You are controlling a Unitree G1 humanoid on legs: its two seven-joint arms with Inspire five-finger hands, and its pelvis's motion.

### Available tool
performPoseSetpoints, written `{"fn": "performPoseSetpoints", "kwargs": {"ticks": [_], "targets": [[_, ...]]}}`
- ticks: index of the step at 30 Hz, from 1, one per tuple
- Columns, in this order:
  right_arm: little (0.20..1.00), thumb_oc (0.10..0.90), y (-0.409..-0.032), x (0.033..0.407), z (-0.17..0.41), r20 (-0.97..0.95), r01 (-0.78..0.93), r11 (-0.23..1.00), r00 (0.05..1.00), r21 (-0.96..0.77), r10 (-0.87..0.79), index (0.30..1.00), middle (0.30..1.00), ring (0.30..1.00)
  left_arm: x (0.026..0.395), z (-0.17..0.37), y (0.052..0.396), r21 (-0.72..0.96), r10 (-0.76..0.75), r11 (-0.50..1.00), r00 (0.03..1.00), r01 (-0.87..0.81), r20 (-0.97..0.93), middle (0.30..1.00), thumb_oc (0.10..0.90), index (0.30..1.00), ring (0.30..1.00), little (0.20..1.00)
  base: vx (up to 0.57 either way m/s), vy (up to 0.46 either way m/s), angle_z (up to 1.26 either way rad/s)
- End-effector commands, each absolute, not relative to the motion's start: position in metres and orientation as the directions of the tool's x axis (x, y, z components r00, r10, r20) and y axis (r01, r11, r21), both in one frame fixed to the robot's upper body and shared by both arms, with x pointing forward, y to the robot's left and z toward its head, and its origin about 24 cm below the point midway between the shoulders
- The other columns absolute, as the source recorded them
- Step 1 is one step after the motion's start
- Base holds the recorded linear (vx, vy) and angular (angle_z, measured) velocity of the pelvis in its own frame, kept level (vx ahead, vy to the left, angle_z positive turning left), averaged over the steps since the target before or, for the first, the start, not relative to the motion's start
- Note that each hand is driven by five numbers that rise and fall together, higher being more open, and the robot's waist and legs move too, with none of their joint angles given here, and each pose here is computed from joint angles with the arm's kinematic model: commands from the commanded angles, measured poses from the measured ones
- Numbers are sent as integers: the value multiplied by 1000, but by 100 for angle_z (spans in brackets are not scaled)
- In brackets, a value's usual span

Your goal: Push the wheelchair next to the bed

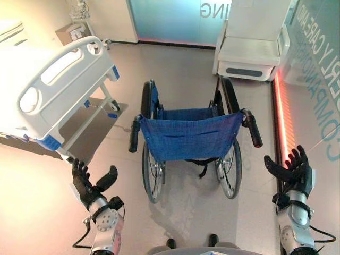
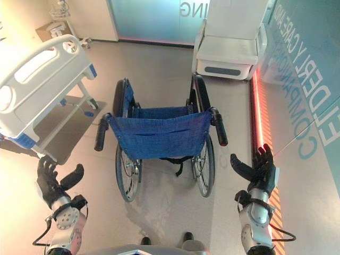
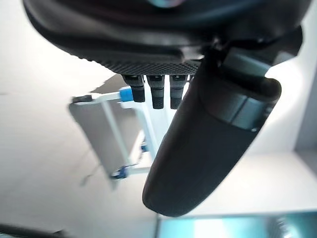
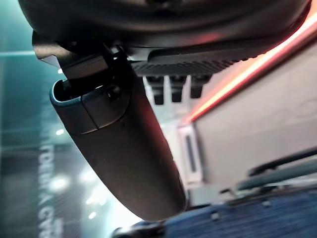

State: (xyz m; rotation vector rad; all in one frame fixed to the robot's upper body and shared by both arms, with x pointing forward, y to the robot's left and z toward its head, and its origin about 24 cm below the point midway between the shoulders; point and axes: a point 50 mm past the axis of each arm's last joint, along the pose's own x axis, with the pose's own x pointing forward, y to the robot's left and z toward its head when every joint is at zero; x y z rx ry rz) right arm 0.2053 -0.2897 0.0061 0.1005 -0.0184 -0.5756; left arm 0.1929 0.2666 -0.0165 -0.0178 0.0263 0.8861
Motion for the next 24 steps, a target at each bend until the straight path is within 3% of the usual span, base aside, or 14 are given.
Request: {"fn": "performPoseSetpoints", "kwargs": {"ticks": [1,8,12,18,24], "targets": [[900,800,-302,237,97,423,509,845,738,163,-526,900,900,900,235,66,283,-126,695,698,623,-705,359,900,800,900,900,900,25,5,4],[900,800,-276,246,130,564,352,921,732,168,-383,900,900,900,255,102,262,-223,529,847,722,-482,446,900,800,900,900,900,0,0,0],[900,800,-263,251,144,626,286,936,696,206,-351,900,900,900,257,127,239,-248,407,913,698,-324,589,900,800,900,900,900,0,0,0],[900,800,-245,255,154,667,228,947,673,225,-320,900,900,900,264,138,224,-248,360,933,693,-261,625,900,800,900,900,900,25,0,0],[900,800,-228,266,148,622,110,979,759,171,-194,900,900,900,277,129,215,-184,282,959,781,-215,558,900,800,900,900,900,0,0,0]]}}
